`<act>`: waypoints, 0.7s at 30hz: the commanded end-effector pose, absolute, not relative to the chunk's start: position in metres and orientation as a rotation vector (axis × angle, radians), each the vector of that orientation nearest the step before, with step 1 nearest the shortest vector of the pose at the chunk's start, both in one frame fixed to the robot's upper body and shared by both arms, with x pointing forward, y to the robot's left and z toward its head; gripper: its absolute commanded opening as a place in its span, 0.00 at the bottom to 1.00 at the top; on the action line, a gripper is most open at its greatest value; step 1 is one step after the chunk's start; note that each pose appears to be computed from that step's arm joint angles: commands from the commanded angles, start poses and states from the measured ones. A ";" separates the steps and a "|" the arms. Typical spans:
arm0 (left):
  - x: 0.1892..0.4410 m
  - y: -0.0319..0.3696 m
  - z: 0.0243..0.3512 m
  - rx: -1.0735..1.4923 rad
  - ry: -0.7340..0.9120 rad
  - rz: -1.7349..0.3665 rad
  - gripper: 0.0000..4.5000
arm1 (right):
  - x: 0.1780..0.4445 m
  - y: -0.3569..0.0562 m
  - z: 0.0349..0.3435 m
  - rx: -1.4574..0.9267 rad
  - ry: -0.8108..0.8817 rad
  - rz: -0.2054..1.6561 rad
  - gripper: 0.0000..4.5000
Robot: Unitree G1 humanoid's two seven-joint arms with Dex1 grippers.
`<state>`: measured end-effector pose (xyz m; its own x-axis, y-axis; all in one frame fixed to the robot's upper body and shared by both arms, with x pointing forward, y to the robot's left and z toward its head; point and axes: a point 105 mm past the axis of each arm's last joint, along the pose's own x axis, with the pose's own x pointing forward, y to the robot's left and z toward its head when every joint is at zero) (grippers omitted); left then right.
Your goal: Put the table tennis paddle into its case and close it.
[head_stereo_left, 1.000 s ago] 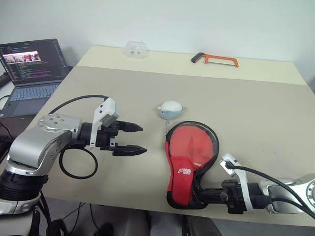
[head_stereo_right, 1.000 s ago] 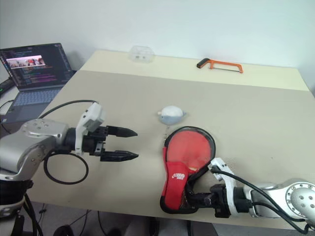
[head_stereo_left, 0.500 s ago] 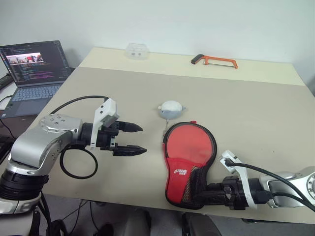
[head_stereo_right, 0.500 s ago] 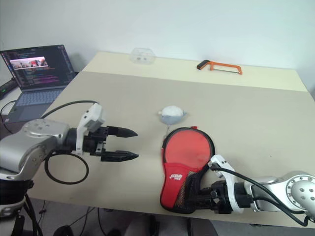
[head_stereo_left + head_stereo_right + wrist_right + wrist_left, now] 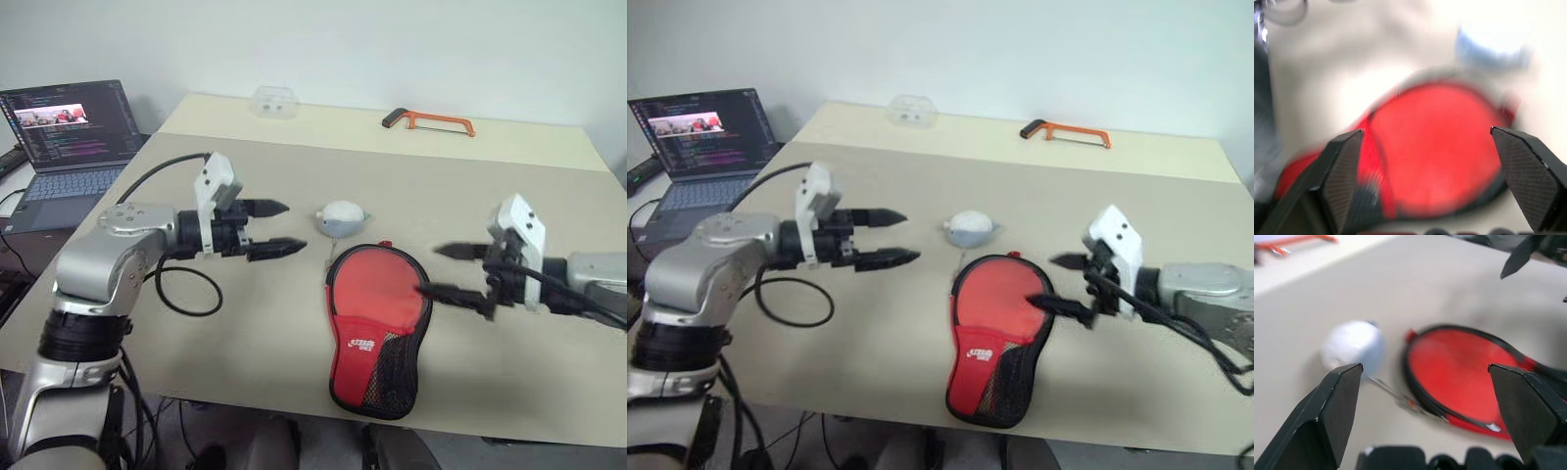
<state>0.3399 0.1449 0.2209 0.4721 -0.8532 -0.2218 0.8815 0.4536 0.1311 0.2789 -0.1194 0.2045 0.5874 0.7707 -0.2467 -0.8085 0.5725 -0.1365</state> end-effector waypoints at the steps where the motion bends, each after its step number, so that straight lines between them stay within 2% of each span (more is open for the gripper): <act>1: 0.363 0.137 0.230 0.298 0.088 -1.033 1.00 | 0.299 -0.098 0.198 -0.283 0.057 0.844 1.00; 6: 0.389 0.118 0.235 0.326 0.071 -1.074 1.00 | 0.316 -0.081 0.166 -0.237 0.064 0.765 1.00; 10: 0.404 0.106 0.235 0.300 0.088 -1.110 1.00 | 0.318 -0.078 0.142 -0.227 0.108 0.741 1.00; 14: 0.416 0.097 0.209 0.336 0.179 -1.141 1.00 | 0.308 -0.076 0.108 -0.229 0.237 0.779 1.00; 16: 0.420 0.094 0.197 0.357 0.213 -1.139 1.00 | 0.295 -0.072 0.092 -0.213 0.328 0.849 1.00; 18: 0.423 0.089 0.189 0.363 0.235 -1.135 1.00 | 0.281 -0.068 0.084 -0.203 0.377 0.918 1.00; 21: 0.431 0.080 0.176 0.433 0.257 -1.089 1.00 | 0.281 -0.071 0.077 -0.207 0.401 0.887 1.00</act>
